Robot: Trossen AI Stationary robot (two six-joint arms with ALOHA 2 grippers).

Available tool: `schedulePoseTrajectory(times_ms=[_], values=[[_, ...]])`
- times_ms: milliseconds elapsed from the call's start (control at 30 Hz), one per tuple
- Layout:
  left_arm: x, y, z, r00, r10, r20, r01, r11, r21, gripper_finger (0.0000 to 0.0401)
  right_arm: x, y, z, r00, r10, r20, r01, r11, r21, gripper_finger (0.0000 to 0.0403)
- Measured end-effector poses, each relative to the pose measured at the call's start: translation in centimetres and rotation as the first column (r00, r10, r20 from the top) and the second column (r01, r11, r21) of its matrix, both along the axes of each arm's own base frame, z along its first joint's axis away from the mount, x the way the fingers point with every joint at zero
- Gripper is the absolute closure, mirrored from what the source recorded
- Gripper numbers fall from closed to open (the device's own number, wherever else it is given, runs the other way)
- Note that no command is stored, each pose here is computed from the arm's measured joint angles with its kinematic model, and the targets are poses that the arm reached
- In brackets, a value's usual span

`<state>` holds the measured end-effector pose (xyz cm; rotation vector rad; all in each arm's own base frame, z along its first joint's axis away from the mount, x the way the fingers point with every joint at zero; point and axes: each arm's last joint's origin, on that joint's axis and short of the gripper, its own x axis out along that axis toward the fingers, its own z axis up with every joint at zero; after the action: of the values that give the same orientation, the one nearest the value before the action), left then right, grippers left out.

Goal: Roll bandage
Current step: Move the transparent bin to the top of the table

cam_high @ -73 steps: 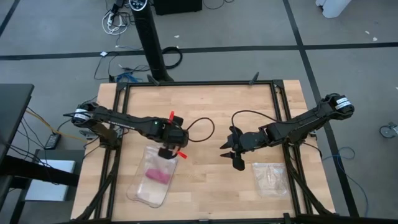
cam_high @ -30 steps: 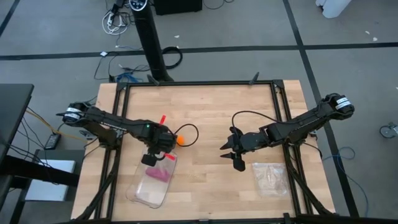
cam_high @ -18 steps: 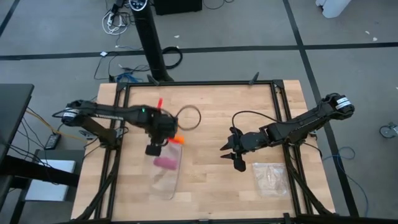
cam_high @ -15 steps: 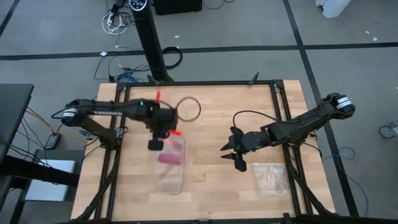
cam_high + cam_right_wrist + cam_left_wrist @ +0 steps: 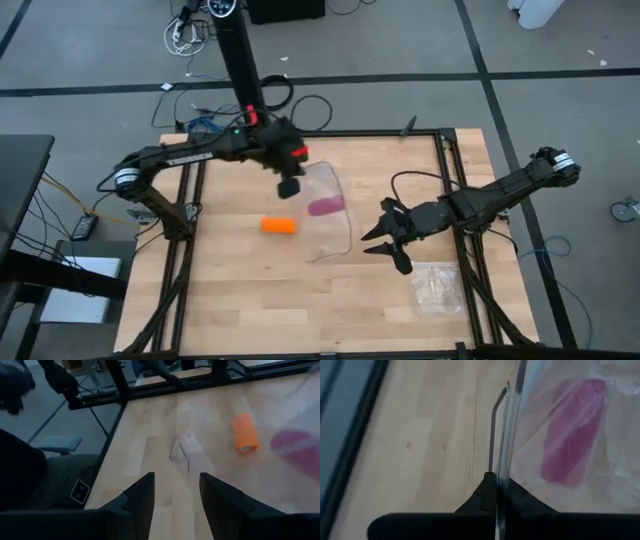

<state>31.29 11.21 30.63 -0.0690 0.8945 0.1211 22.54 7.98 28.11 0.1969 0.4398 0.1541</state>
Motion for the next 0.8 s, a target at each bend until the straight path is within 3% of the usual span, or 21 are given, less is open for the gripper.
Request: schedulePoseTrajectory(times_ms=[100,400,600,800], values=[[1.9,1.6,-2.1,0.999,-0.024,-0.026,0.024,0.999,-0.021,0.0396,0.2,-0.7,-0.2,1.0,-0.029,-0.011,0.029,1.0,-0.011,0.0245],[7.5,5.7,-6.2,0.994,-0.026,-0.104,0.032,0.998,0.058,0.0396,1.6,-4.5,-0.7,0.97,-0.244,-0.012,0.242,0.966,-0.092,0.0246],[9.4,7.4,-5.5,0.995,-0.053,-0.084,0.066,0.985,0.159,0.0395,2.2,-8.4,-1.3,0.934,-0.355,-0.037,0.344,0.923,-0.172,0.0258],[9.9,8.6,-4.3,0.999,-0.01,-0.031,0.019,0.957,0.289,0.0389,1.9,-11.9,-1.7,0.895,-0.441,-0.066,0.42,0.884,-0.204,0.0265]])
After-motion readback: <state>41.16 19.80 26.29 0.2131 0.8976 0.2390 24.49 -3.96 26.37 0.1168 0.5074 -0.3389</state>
